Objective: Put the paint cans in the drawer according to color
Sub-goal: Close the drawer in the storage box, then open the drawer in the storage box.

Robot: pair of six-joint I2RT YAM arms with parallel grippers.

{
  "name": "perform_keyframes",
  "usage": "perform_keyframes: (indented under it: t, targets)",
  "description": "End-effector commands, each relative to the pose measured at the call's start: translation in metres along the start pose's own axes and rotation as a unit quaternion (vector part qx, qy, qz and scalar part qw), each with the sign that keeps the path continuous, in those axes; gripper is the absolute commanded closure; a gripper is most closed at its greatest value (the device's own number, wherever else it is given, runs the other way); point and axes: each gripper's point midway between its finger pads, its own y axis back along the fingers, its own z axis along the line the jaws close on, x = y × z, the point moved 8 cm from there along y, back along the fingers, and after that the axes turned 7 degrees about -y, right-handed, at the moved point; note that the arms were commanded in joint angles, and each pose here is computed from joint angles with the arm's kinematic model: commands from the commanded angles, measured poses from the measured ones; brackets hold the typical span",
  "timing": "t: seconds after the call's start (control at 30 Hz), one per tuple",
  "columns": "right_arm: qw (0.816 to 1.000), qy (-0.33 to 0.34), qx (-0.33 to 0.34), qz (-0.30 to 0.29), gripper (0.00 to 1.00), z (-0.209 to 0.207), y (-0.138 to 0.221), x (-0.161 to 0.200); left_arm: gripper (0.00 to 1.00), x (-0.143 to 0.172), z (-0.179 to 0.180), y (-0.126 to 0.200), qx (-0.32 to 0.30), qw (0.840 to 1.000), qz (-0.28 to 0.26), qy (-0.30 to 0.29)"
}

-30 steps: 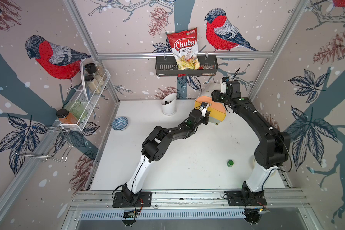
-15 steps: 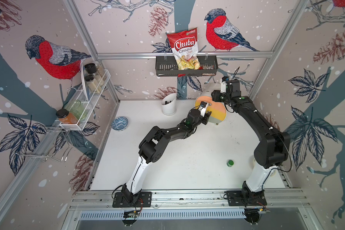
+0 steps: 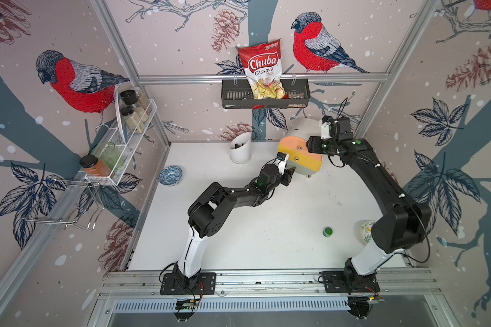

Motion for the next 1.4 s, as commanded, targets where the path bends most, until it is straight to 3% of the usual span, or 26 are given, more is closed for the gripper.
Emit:
perform_keyframes:
  t: [0.0,0.4,0.67,1.37]
  targets:
    - [1.0,-0.017,0.001,-0.006,0.32,-0.006,0.017,0.008,0.5,-0.002,0.003,-0.004,0.007,0.999,-0.021,0.026]
    - [0.996,-0.062,-0.02,-0.066,0.27,-0.017,0.065,0.034,0.5,0.013,0.021,-0.037,0.001,0.991,-0.005,0.132]
    - [0.996,-0.064,-0.013,-0.067,0.27,-0.021,0.069,0.034,0.58,0.033,0.021,-0.038,0.011,0.987,0.0,0.158]
    - [0.996,-0.068,-0.015,-0.06,0.26,-0.025,0.067,0.031,0.63,0.048,0.019,-0.063,0.035,0.978,-0.003,0.205]
